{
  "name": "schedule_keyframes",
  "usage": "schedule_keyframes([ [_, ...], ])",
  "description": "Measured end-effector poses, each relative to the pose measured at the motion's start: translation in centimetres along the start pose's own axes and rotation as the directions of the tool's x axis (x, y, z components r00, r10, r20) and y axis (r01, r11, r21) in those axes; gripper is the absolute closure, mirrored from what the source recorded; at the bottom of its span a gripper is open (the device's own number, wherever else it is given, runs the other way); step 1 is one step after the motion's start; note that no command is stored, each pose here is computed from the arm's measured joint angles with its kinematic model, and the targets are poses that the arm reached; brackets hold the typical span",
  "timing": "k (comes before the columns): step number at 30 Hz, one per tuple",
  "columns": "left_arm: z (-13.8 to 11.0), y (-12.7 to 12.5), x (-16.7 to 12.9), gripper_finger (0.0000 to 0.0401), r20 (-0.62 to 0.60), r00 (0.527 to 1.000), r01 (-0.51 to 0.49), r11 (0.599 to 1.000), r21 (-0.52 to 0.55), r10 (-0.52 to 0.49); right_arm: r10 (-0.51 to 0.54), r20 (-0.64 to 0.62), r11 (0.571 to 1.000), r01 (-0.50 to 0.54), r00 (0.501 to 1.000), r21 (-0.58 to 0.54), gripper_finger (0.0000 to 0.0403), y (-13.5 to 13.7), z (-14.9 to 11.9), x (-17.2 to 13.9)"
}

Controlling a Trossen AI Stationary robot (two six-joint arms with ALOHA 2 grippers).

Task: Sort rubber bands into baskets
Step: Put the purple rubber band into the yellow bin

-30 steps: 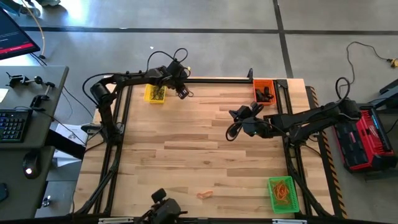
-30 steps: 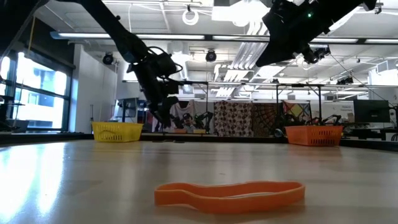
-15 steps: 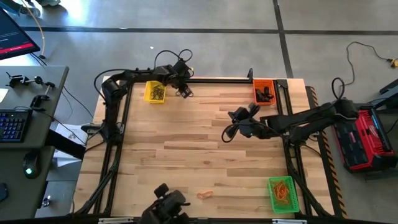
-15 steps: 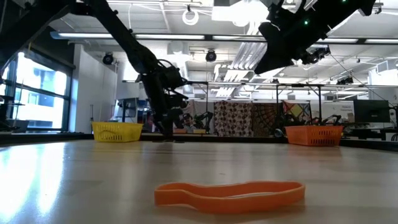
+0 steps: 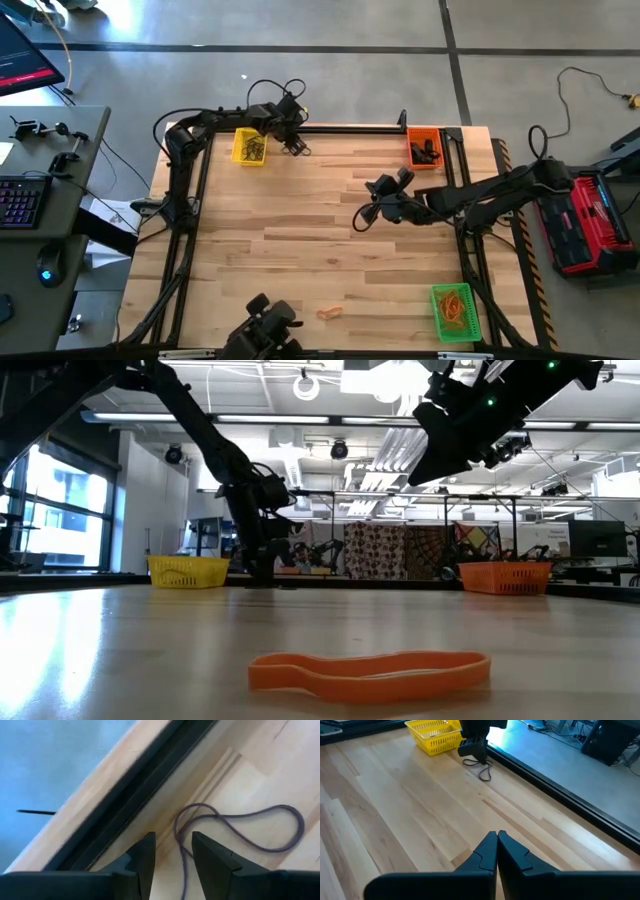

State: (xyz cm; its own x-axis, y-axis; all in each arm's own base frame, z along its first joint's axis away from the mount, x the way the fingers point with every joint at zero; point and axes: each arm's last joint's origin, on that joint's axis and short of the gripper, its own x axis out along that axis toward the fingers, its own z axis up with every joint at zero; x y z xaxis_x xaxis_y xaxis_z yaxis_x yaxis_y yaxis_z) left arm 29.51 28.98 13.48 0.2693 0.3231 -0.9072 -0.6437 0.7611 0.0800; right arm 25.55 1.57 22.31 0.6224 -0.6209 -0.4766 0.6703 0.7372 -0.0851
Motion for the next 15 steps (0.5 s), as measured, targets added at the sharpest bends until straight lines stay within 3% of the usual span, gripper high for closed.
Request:
schedule_keyframes([
  [9,-0.09,-0.03,0.58,0.0291,-0.004,1.000,0.025,0.999,0.026,-0.025,0.010,0.003,1.000,-0.010,1.000,-0.008,0.0403,0.26,-0.11,-0.26],
  [15,0.12,-0.51,-0.30,0.0368,0.010,1.000,0.022,0.990,0.136,-0.023,0.009,0.003,1.000,-0.009,1.000,-0.010,0.0403,0.26,-0.11,-0.26],
])
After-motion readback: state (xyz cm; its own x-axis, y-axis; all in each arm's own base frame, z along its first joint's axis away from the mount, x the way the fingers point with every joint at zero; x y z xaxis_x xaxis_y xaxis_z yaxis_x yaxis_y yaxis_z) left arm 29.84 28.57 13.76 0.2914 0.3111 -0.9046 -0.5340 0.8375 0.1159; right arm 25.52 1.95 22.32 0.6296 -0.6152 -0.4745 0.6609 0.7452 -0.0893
